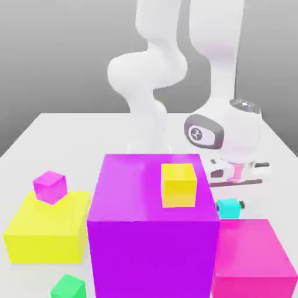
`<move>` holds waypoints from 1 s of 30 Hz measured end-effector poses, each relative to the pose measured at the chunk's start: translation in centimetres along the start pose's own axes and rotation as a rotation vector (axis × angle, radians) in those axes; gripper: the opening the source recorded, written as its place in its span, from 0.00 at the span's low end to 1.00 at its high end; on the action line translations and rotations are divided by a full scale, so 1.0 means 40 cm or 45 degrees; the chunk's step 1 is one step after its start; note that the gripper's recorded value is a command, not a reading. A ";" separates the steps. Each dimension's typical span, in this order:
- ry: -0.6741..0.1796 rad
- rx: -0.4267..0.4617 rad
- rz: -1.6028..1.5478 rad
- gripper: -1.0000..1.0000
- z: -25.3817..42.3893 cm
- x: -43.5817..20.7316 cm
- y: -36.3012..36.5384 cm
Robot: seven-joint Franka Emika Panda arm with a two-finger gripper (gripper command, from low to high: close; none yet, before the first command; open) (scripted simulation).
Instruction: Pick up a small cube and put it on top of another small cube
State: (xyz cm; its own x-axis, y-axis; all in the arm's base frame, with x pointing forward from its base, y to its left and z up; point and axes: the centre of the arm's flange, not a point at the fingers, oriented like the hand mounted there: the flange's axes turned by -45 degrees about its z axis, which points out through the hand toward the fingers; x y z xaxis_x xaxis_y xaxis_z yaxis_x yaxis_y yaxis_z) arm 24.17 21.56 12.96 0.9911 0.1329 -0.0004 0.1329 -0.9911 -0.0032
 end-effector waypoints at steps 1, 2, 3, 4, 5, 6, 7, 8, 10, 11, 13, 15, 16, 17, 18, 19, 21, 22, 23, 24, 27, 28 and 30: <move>0.001 0.001 0.000 0.00 0.000 0.000 0.000; 0.001 -0.001 0.000 0.00 0.010 -0.001 0.001; 0.001 -0.002 -0.001 0.00 0.005 0.000 0.001; 0.002 -0.003 -0.001 0.00 -0.008 0.001 0.000; 0.002 -0.003 -0.001 0.00 -0.024 0.002 -0.001; 0.003 -0.003 0.000 0.00 -0.042 0.003 -0.002; 0.003 -0.004 0.000 0.00 -0.061 0.004 -0.002; 0.004 -0.005 0.000 0.00 -0.080 0.004 -0.002; 0.004 -0.006 -0.006 0.00 -0.117 0.001 -0.003; 0.004 -0.006 -0.015 0.00 -0.136 -0.004 -0.006; -0.013 -0.010 -0.001 0.00 -0.147 0.028 0.007; -0.037 -0.002 0.042 0.00 -0.159 0.082 0.002; -0.050 0.005 0.062 0.00 -0.166 0.109 -0.004; -0.059 0.013 0.060 0.00 -0.181 0.138 -0.012; -0.067 0.021 0.050 0.00 -0.200 0.167 -0.018; -0.073 0.029 0.037 0.00 -0.222 0.197 -0.024; -0.084 0.049 0.003 0.00 -0.273 0.255 -0.031; -0.089 0.060 -0.013 0.00 -0.300 0.284 -0.032; -0.093 0.072 -0.018 0.00 -0.329 0.317 -0.023; -0.096 0.085 -0.004 0.00 -0.359 0.355 0.005; -0.085 0.108 0.020 0.00 -0.467 0.455 0.130; -0.074 0.104 -0.007 0.00 -0.509 0.473 0.164; -0.052 0.087 -0.074 0.00 -0.598 0.497 0.232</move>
State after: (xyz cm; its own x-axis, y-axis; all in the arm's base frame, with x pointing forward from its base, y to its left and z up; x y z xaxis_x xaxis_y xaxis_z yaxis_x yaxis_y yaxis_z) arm 45.11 14.92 36.84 0.9808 0.1912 -0.0390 0.1881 -0.9795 -0.0723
